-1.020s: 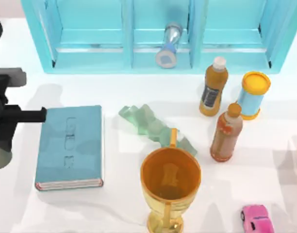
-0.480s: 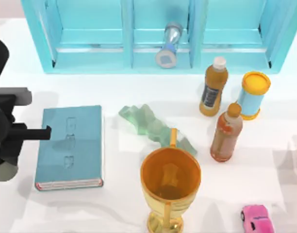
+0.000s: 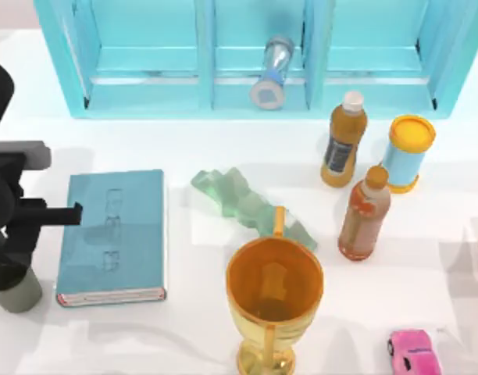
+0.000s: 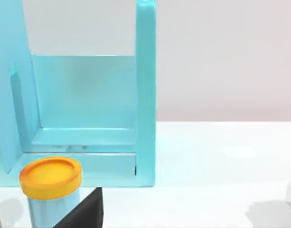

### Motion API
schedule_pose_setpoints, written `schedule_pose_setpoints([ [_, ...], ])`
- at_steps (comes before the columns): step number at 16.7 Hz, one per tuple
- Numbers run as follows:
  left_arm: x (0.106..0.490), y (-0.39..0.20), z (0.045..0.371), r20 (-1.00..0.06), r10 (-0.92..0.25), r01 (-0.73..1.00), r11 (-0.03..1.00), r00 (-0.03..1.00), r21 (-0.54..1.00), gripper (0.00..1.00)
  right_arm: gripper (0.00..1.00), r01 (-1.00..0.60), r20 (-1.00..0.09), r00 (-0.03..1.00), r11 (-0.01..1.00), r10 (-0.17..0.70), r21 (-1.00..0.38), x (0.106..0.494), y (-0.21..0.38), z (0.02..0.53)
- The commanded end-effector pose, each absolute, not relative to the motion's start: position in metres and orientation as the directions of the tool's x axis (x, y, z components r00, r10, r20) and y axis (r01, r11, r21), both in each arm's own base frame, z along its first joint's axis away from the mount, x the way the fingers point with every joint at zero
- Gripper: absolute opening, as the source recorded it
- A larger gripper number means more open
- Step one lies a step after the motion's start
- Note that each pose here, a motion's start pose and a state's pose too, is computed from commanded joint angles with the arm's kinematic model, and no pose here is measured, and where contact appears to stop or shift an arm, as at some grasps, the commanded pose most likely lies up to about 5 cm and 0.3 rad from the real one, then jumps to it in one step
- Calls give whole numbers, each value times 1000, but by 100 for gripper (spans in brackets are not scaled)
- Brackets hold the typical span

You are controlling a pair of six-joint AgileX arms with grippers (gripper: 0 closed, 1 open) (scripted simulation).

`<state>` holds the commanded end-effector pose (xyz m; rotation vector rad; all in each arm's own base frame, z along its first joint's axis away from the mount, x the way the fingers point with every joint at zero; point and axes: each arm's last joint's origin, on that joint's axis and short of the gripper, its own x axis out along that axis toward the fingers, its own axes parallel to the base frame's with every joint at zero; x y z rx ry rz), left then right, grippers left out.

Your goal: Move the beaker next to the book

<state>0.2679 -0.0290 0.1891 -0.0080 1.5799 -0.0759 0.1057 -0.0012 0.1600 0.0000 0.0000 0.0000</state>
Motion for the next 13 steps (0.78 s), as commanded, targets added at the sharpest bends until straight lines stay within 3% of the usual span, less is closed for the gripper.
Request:
schedule_pose_setpoints([
  [7, 268, -29, 189, -999, -53, 43, 998, -11, -54, 98, 100, 0, 0, 1000, 1000, 0, 0, 106, -1, 160],
  [13, 268, -29, 189, -999, -53, 43, 998, -11, -54, 100, 100, 0, 0, 1000, 1000, 0, 0, 106, -1, 160],
])
